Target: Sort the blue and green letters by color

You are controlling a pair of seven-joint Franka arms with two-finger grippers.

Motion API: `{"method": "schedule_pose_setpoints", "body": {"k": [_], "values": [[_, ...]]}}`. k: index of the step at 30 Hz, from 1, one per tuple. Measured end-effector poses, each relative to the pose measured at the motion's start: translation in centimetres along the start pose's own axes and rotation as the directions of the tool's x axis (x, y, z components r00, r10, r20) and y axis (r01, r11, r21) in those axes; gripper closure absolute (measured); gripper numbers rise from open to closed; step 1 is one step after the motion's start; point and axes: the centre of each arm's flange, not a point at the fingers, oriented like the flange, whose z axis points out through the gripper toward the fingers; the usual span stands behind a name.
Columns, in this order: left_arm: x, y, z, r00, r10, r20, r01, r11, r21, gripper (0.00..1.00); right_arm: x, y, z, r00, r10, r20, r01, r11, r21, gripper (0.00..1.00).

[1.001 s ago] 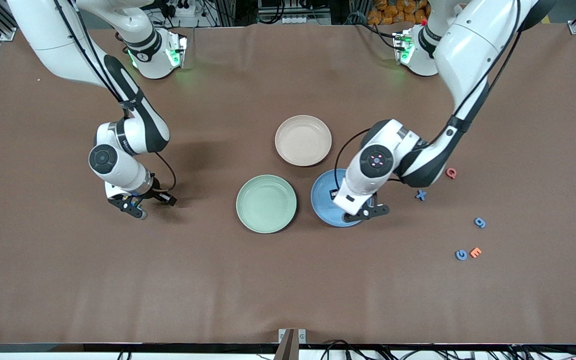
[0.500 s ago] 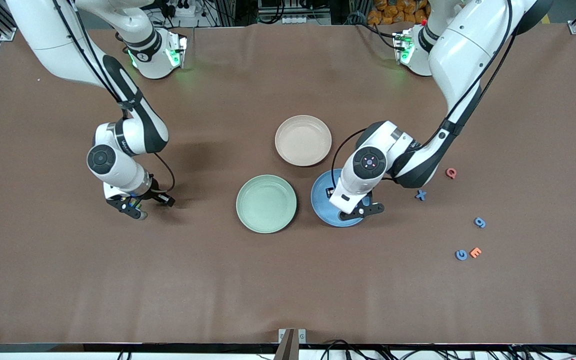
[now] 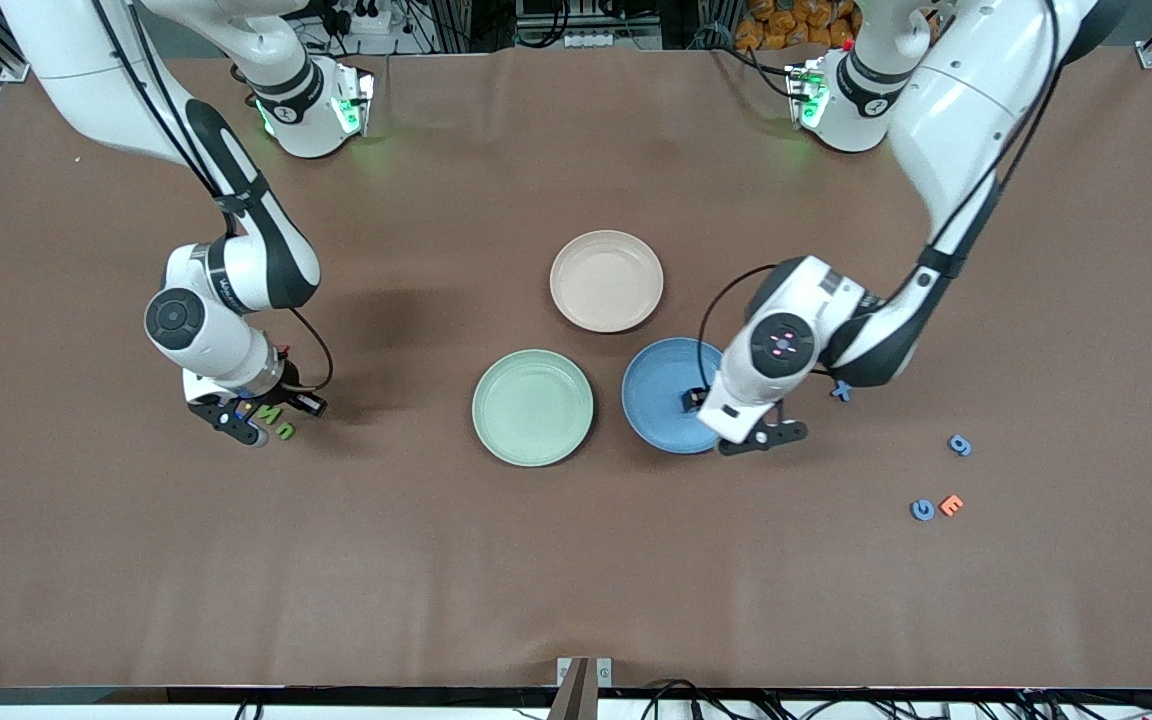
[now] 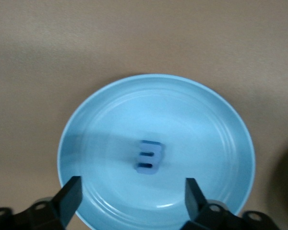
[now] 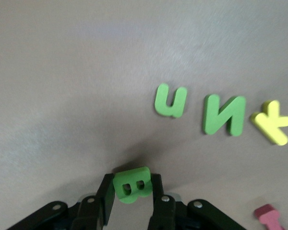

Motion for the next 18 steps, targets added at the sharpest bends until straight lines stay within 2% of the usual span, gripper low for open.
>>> {"method": "schedule_pose_setpoints", "body": {"k": [8, 13, 18], "values": [[3.1, -9.8, -1.0, 0.995, 0.1, 0.01, -0.101, 0.995, 0.022, 0.0, -0.2, -5.0, -3.8, 1.0, 0.001, 0.028, -0.001, 1.0, 0.014, 0.64], [3.1, -14.3, -1.0, 0.985, 0.174, 0.014, -0.174, 0.984, 0.031, 0.0, -2.1, -10.4, -7.0, 0.999, 0.014, 0.049, -0.018, 0.997, 0.078, 0.64], [1.7, -16.7, -0.5, 0.969, 0.246, -0.033, -0.246, 0.969, 0.021, 0.0, -5.4, -14.8, -8.3, 0.996, 0.018, 0.084, -0.029, 0.991, 0.133, 0.64]]}}
